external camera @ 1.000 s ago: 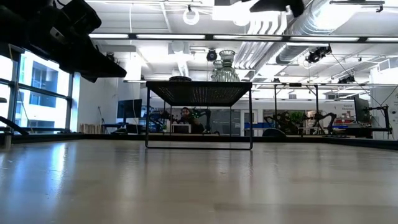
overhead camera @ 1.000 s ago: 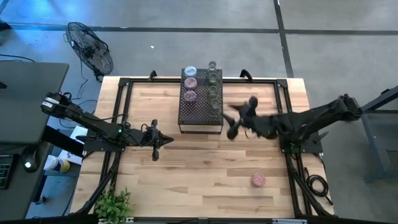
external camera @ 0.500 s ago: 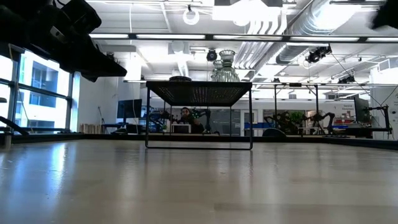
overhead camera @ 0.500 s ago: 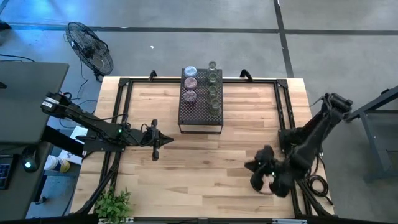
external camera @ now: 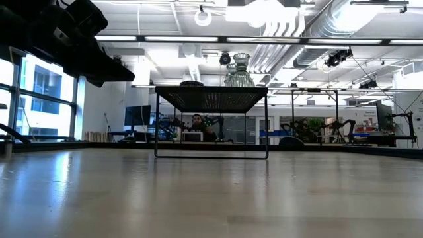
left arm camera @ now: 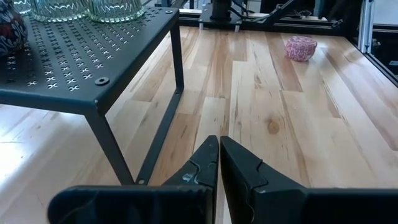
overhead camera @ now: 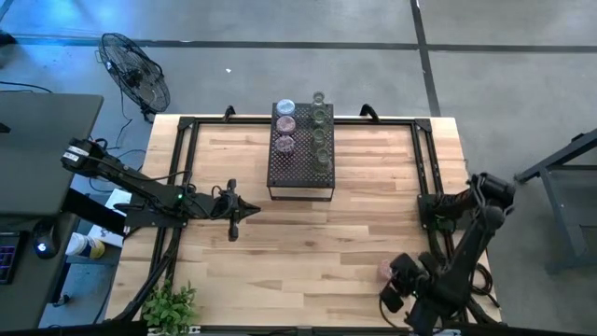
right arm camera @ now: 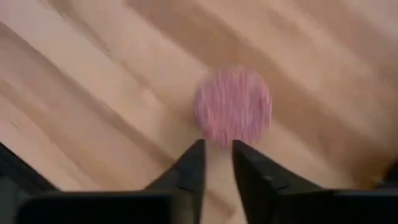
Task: Pick & Place candle stick holders
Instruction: Put the pink scented candle on the shelf aligned with the other black scented candle
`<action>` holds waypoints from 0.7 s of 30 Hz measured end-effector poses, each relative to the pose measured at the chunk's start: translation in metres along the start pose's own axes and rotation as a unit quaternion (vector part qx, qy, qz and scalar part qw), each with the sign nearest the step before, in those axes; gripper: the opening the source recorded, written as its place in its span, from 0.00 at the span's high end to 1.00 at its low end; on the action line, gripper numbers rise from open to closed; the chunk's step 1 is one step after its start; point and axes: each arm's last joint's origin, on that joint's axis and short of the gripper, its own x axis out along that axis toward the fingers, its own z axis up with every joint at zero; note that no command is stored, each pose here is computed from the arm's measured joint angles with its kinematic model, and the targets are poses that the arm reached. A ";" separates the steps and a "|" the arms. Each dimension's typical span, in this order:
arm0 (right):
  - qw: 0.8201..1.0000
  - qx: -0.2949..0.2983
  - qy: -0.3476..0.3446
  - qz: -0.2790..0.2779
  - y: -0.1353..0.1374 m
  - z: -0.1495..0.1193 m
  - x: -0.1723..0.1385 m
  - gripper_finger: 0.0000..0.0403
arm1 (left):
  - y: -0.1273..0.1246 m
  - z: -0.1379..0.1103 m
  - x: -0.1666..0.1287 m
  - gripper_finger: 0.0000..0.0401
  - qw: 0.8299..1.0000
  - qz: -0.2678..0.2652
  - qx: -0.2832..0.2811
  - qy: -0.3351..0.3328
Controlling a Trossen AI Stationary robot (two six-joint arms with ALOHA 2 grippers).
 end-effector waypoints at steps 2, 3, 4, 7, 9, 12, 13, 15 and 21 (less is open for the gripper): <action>0.999 0.016 0.024 -0.020 0.002 -0.004 0.005 0.71 | 0.000 0.000 0.000 0.97 1.000 0.000 -0.001 0.000; 0.999 0.024 0.029 -0.030 0.002 -0.005 0.008 0.65 | 0.000 0.000 0.000 0.97 1.000 0.000 -0.001 0.000; 0.998 0.033 0.030 -0.038 0.002 -0.004 0.011 0.59 | 0.000 0.000 0.000 0.97 1.000 0.000 -0.001 0.000; 0.997 0.044 0.037 -0.055 0.001 -0.002 0.018 0.40 | 0.000 0.000 0.000 0.97 1.000 0.000 -0.001 0.000; 0.996 0.046 0.038 -0.062 0.000 0.001 0.023 0.30 | 0.000 0.000 0.000 0.97 1.000 0.000 -0.002 0.000; 0.997 0.038 0.043 -0.052 0.001 0.002 0.031 0.21 | 0.000 0.000 0.000 0.97 1.000 0.001 -0.002 0.000; 0.997 0.033 0.046 -0.045 0.002 0.002 0.035 0.19 | 0.000 0.000 0.000 0.97 1.000 0.001 -0.002 0.000; 0.998 0.030 0.047 -0.040 0.001 0.002 0.042 0.18 | 0.000 0.000 0.000 0.97 1.000 0.001 -0.002 0.000; 0.999 0.010 0.036 -0.019 -0.001 0.006 0.061 0.17 | 0.000 0.000 0.000 0.97 1.000 0.002 -0.002 0.000</action>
